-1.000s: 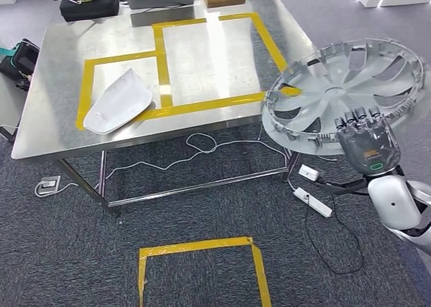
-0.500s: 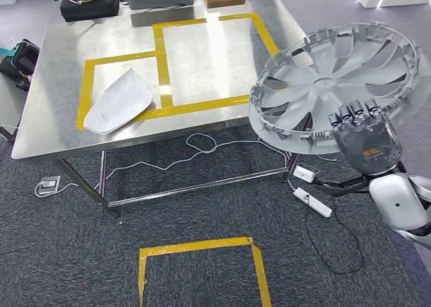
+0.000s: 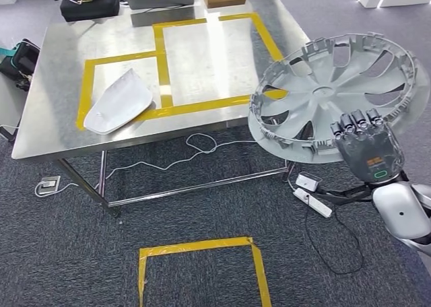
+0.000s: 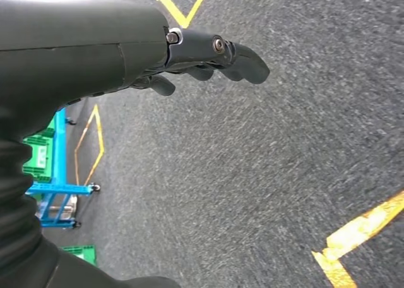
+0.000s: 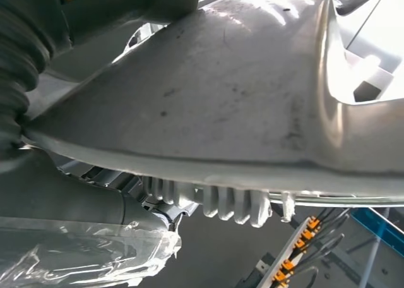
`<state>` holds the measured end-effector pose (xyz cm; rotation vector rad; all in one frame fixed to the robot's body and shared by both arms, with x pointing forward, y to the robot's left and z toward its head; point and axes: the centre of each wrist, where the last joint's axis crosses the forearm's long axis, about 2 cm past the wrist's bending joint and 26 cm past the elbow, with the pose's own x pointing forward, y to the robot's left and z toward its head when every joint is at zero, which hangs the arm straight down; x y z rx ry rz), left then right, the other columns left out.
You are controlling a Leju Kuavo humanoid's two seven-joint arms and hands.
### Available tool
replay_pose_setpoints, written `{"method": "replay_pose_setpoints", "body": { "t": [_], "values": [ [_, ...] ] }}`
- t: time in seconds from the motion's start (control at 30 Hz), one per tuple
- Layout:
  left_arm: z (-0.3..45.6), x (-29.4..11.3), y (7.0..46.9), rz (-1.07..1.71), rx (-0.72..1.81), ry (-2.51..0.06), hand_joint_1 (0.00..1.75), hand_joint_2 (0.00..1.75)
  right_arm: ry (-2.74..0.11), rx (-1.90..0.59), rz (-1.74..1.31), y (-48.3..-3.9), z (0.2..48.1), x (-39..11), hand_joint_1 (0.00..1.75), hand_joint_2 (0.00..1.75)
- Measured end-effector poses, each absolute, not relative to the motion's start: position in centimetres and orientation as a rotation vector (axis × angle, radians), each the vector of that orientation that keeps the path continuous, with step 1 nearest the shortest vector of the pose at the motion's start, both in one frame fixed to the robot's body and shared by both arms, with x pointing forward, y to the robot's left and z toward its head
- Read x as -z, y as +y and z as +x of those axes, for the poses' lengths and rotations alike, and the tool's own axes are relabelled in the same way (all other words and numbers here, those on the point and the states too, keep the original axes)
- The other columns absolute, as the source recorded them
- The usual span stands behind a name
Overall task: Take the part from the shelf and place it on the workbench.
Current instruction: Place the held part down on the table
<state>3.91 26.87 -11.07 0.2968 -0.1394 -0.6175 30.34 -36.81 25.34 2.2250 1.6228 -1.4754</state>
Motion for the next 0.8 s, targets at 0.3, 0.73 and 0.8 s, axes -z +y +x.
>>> {"method": "replay_pose_setpoints", "body": {
  "t": [0.3,0.73,0.8],
  "values": [
    [3.8,11.1,27.0,0.308,0.621,-0.165,0.0,1.75,1.613,1.499,2.246,-37.7,29.6,-24.9,1.75,1.75],
    [3.8,11.1,27.1,0.317,0.62,-0.165,0.0,1.75,1.612,1.536,2.247,-38.1,28.8,-24.2,1.75,1.75],
    [3.8,11.1,27.0,0.317,0.619,-0.164,0.0,1.75,1.608,1.535,2.25,-38.2,28.8,-24.3,1.75,1.75]
  ]
}}
